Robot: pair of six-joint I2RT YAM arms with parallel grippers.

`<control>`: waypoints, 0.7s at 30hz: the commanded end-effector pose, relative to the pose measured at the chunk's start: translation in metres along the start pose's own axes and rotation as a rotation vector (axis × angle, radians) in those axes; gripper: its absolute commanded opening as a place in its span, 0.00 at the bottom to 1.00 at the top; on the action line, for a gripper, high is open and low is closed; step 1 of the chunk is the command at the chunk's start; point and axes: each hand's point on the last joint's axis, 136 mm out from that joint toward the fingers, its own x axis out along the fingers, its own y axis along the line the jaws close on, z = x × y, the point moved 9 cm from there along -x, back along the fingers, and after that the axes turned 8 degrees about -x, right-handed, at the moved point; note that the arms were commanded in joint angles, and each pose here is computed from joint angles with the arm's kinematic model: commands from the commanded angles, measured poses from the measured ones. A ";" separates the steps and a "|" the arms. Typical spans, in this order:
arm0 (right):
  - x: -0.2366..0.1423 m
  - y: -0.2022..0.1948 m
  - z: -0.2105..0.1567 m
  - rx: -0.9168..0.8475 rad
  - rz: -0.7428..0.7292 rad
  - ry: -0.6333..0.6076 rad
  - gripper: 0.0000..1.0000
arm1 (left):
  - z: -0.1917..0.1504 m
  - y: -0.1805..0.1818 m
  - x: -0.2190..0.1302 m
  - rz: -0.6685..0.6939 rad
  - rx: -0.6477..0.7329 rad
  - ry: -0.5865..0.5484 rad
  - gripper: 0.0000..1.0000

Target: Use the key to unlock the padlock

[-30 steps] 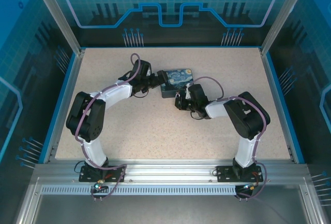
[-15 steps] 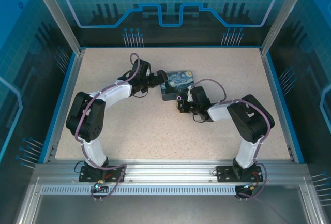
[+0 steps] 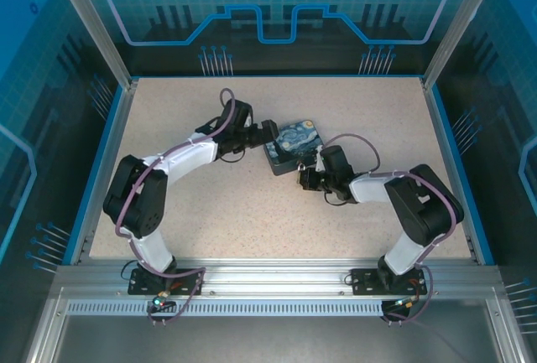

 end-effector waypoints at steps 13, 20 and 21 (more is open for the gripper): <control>-0.007 -0.014 -0.011 0.135 0.019 0.009 0.00 | -0.035 0.001 0.019 0.234 0.206 0.011 0.99; -0.009 -0.020 -0.015 0.191 0.030 -0.003 0.00 | -0.043 0.008 0.029 0.275 0.217 0.023 0.99; -0.009 -0.021 -0.015 0.199 0.032 -0.007 0.00 | -0.044 0.008 0.029 0.278 0.220 0.026 0.99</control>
